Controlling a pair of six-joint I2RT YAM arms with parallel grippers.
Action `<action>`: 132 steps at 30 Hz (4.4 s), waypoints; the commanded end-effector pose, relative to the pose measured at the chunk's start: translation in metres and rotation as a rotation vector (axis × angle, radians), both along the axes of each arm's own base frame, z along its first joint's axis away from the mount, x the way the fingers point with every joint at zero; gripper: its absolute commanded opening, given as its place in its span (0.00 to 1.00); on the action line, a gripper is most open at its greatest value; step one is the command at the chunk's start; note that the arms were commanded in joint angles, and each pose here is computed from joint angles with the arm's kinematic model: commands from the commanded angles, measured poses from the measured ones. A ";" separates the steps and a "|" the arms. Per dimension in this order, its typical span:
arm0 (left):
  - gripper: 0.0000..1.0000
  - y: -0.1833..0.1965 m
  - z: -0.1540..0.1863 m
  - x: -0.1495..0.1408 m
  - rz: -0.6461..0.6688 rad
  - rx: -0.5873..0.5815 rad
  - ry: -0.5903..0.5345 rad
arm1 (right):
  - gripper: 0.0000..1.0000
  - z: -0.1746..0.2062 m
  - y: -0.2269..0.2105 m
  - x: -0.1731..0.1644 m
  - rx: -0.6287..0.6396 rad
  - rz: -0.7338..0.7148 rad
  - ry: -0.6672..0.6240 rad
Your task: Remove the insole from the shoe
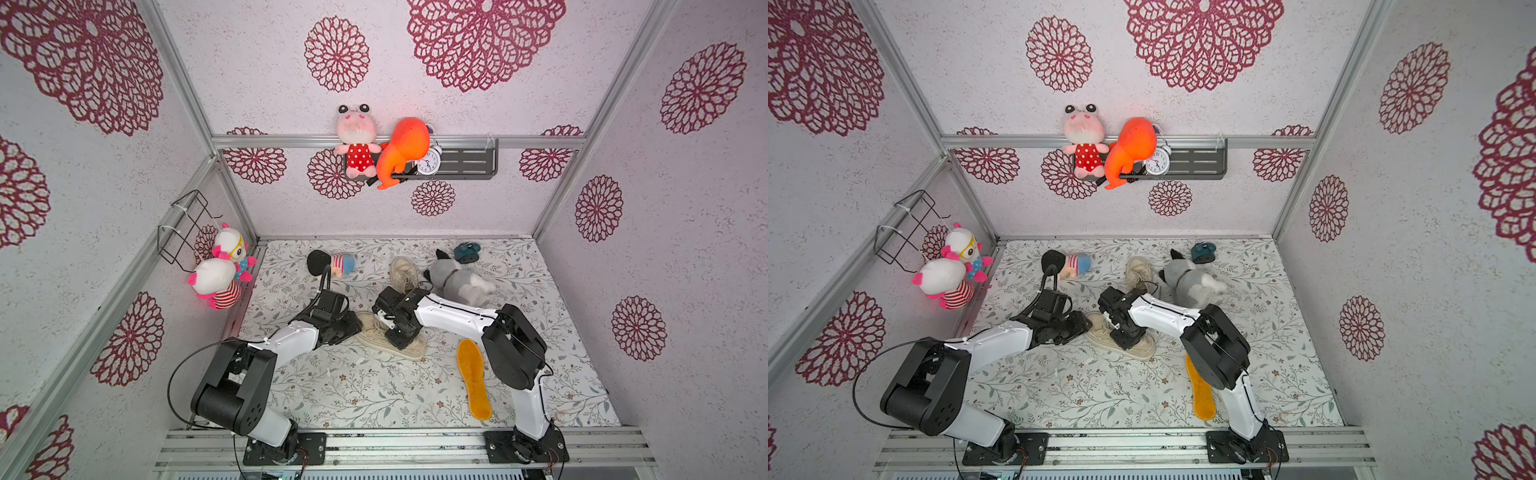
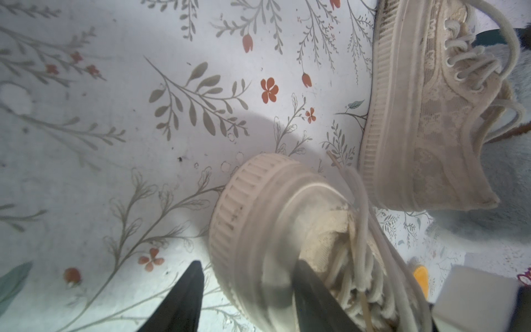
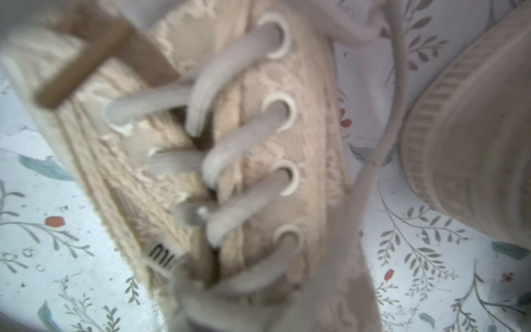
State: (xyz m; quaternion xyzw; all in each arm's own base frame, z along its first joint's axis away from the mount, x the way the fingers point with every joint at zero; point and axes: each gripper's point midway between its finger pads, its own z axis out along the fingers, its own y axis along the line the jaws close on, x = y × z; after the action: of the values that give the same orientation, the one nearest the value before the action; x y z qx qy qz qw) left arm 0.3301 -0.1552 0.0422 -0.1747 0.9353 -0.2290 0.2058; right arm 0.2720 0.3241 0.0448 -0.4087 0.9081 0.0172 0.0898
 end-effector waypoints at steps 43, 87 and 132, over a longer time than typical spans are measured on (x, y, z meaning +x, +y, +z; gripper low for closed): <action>0.74 0.023 0.066 0.003 0.072 0.058 -0.348 | 0.00 0.095 0.087 0.073 0.687 -0.780 0.164; 0.83 -0.054 0.023 -0.025 -0.258 0.395 -0.780 | 0.00 0.159 0.094 0.040 0.738 -0.808 0.395; 0.52 -0.072 0.016 0.019 -0.228 0.234 -0.602 | 0.00 0.139 0.027 -0.045 0.380 -0.581 0.494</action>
State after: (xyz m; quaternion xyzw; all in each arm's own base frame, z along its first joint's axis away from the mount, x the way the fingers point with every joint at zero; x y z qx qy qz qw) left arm 0.3271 -0.2146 0.0381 0.0448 0.8854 -0.1495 0.4378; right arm 0.2562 0.3853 0.1453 -0.0797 0.9551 0.2787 -0.0609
